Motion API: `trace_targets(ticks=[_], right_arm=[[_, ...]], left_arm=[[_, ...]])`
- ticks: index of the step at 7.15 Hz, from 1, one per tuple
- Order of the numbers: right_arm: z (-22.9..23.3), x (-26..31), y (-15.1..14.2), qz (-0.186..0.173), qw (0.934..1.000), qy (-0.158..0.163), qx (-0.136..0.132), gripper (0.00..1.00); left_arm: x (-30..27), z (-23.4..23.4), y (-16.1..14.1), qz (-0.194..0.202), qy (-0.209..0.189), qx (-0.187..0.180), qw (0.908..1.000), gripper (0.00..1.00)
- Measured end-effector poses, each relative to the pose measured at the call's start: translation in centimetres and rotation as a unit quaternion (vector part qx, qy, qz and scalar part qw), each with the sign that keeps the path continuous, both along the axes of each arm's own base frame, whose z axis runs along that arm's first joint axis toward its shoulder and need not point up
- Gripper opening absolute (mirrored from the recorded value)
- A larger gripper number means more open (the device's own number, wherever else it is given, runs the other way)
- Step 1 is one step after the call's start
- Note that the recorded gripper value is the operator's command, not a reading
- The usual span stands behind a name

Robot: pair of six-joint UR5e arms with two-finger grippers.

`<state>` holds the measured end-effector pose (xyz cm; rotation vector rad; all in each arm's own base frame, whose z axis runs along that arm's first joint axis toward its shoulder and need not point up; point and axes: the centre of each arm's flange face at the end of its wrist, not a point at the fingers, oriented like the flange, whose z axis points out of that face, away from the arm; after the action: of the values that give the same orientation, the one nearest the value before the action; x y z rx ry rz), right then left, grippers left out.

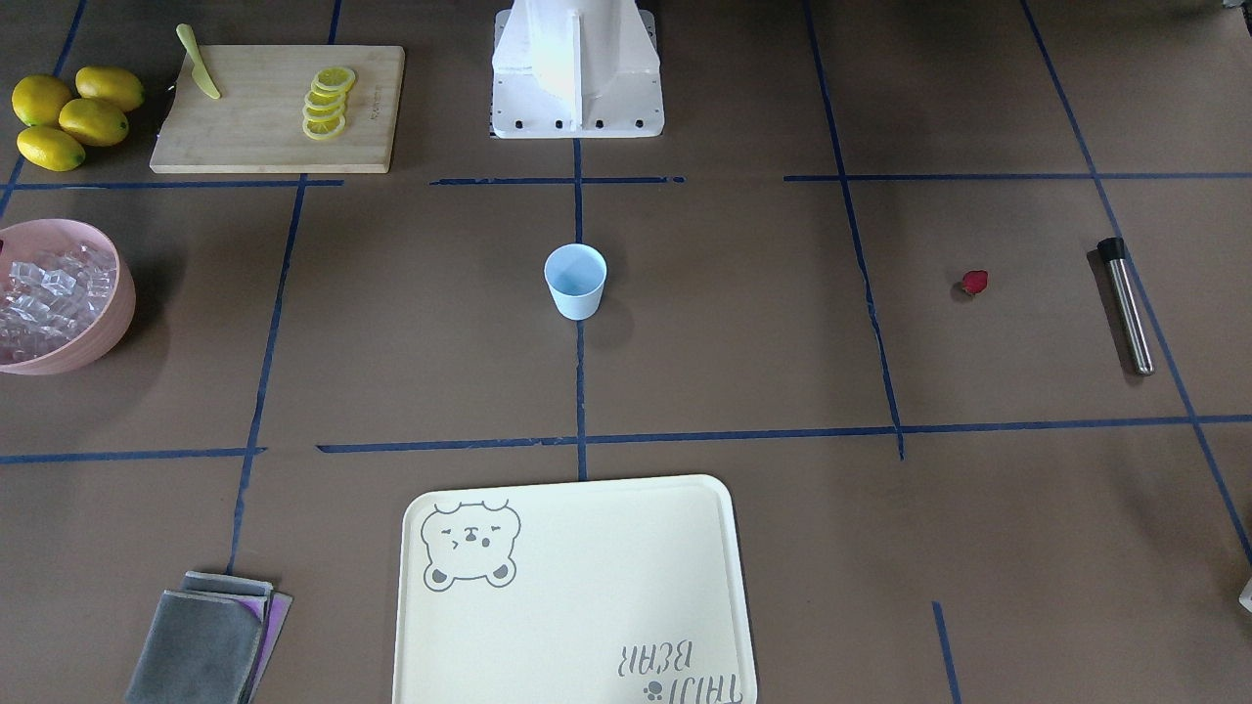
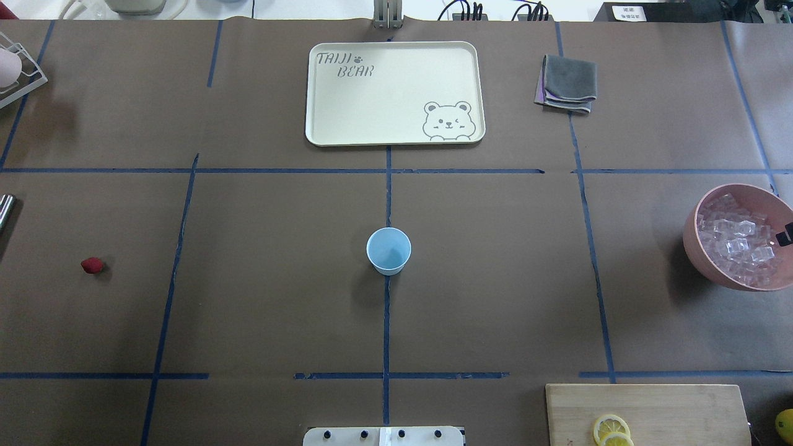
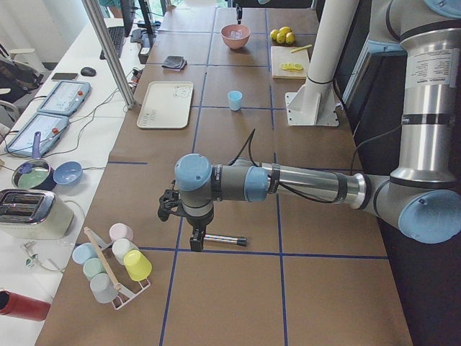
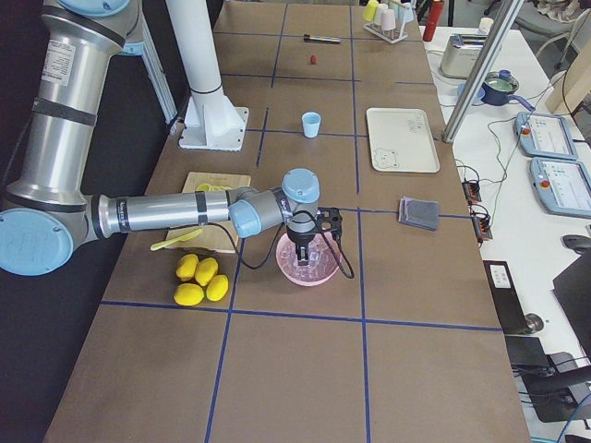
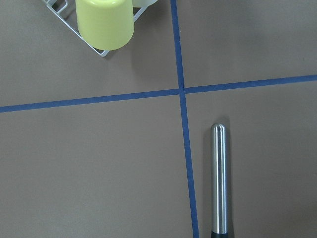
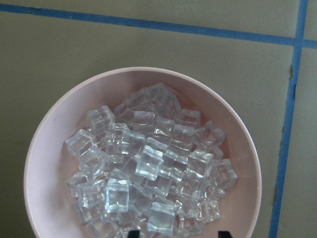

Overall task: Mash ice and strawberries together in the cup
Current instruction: 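Lower the right gripper into the bowl and pinch one ice cube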

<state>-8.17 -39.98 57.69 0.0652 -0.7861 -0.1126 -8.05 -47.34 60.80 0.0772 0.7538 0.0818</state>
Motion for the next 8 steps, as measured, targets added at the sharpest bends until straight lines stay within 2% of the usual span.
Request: trace_targets(ticks=[8], right_arm=[[1.7,-3.1,-0.7,-0.031,0.9994,0.006,-0.011,0.58]], left_arm=[[0.0,-0.2,-0.1,0.000,0.000,0.003,1.0000,1.00]])
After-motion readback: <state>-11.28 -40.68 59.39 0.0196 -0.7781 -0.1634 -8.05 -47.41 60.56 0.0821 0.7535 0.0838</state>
